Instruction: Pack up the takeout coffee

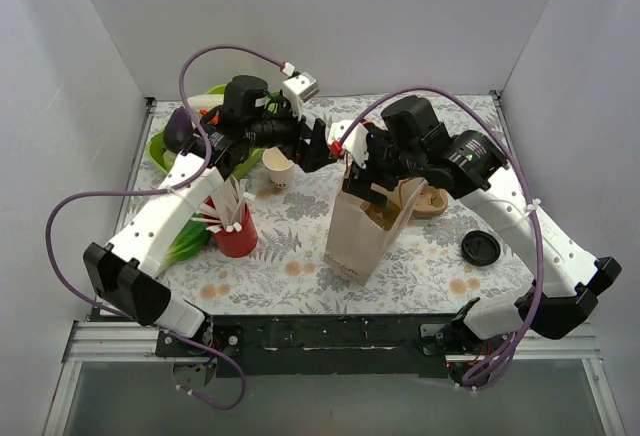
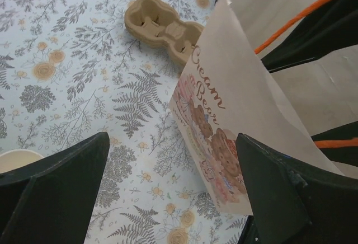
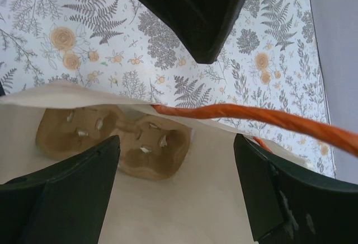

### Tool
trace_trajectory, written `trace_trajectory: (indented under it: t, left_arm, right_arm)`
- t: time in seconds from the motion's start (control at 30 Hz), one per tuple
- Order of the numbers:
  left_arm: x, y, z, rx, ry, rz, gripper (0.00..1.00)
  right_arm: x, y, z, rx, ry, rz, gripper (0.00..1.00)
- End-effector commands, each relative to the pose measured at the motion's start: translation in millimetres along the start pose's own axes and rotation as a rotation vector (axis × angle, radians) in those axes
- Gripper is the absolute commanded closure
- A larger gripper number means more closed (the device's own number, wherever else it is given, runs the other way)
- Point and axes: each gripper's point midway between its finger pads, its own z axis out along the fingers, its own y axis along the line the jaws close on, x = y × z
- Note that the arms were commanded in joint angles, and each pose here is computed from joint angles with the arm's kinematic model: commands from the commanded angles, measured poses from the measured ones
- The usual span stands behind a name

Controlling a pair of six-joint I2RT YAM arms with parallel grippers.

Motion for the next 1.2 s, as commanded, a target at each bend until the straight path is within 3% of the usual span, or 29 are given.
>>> trace_trajectory:
  t: [0.0,0.2,0.33,0.53,0.7,0.87,1.17]
  left_arm:
    - [-26,-24,-32,0.048,-0.092,0.05,0.02]
    - [-3,-31,-31,0.094,-0.064,0.046,0.02]
    - [-9,-35,-33,0.118,-0.088,0.074,0.02]
    - [-12,-41,-31,0.16,-0.153,0.127,0.02]
    - [-12,-39,-28,0.158,-0.148,0.11,0.02]
    - [-11,-45,-28,0.196,-0.154,0.11,0.02]
    - [-22,-45,-3,0.287,-0.212,0.074,0.02]
  right_arm:
    - [-4,8,-5,-0.046,-0.005,0.041,0.11]
    - [37,32,25,-0.139,0.148,0.142,0.09]
    - [26,29,22,-0.14,0.114,0.132,0.1]
    - [57,19,21,-0.123,0.237,-0.068,0.15]
    - [64,7,17,-0.09,0.227,-0.314,0.16]
    - [83,-4,29,-0.039,0.317,-0.309,0.16]
    - [78,-7,42,-0.044,0.31,-0.272,0.18]
